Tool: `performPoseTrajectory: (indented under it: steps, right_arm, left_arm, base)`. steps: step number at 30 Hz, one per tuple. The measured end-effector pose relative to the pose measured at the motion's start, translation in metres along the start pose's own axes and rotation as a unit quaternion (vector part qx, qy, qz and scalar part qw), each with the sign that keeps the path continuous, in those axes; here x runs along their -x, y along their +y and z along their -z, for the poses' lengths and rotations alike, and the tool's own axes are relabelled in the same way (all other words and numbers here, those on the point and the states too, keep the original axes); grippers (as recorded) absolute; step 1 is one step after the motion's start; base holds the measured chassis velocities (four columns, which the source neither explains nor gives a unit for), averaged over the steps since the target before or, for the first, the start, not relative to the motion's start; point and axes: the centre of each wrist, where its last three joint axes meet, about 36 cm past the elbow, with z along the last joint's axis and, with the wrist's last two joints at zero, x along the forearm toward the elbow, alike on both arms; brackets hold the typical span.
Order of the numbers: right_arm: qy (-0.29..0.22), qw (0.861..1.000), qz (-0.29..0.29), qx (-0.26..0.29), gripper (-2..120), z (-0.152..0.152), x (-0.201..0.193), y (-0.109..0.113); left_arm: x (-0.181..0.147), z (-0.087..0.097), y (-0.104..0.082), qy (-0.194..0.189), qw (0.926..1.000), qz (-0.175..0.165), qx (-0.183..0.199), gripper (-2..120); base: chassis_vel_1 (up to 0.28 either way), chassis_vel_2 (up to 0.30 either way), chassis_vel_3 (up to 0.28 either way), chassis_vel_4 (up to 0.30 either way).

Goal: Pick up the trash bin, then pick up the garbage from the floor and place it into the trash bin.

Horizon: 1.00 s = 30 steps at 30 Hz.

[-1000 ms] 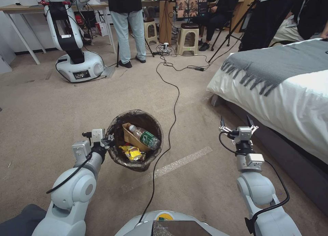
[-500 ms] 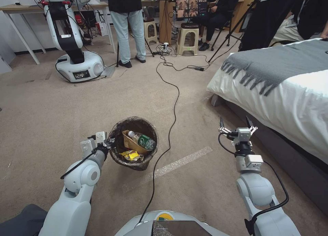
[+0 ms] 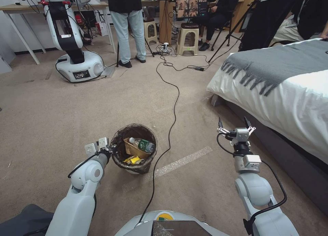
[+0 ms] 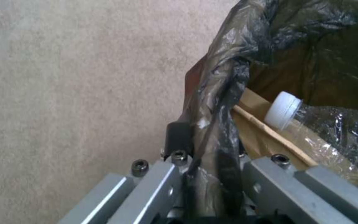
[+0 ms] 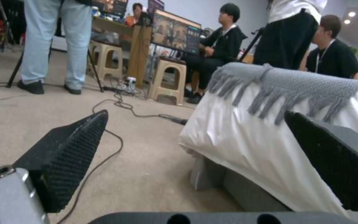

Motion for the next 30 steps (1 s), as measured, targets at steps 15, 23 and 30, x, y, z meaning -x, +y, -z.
performPoseTrajectory:
  steps: [15, 23, 30]
  right_arm:
    - [0.002, 1.000, -0.001, -0.002, 100, -0.002, 0.000, -0.001]
    - [0.004, 1.000, -0.001, -0.003, 100, -0.004, 0.000, -0.001]
    - [0.003, 1.000, -0.002, -0.003, 100, -0.004, 0.002, -0.001]
  left_arm:
    - [0.012, -0.005, 0.004, 0.014, 0.9999, 0.003, -0.006, 3]
    - [0.015, -0.004, 0.006, 0.014, 0.9999, 0.000, -0.005, 29]
    - [0.010, 0.001, 0.007, -0.002, 0.9997, 0.012, 0.020, 57]
  base:
    - [0.000, 0.000, 0.000, 0.000]
    - [0.000, 0.000, 0.000, 0.000]
    - [0.000, 0.000, 0.000, 0.000]
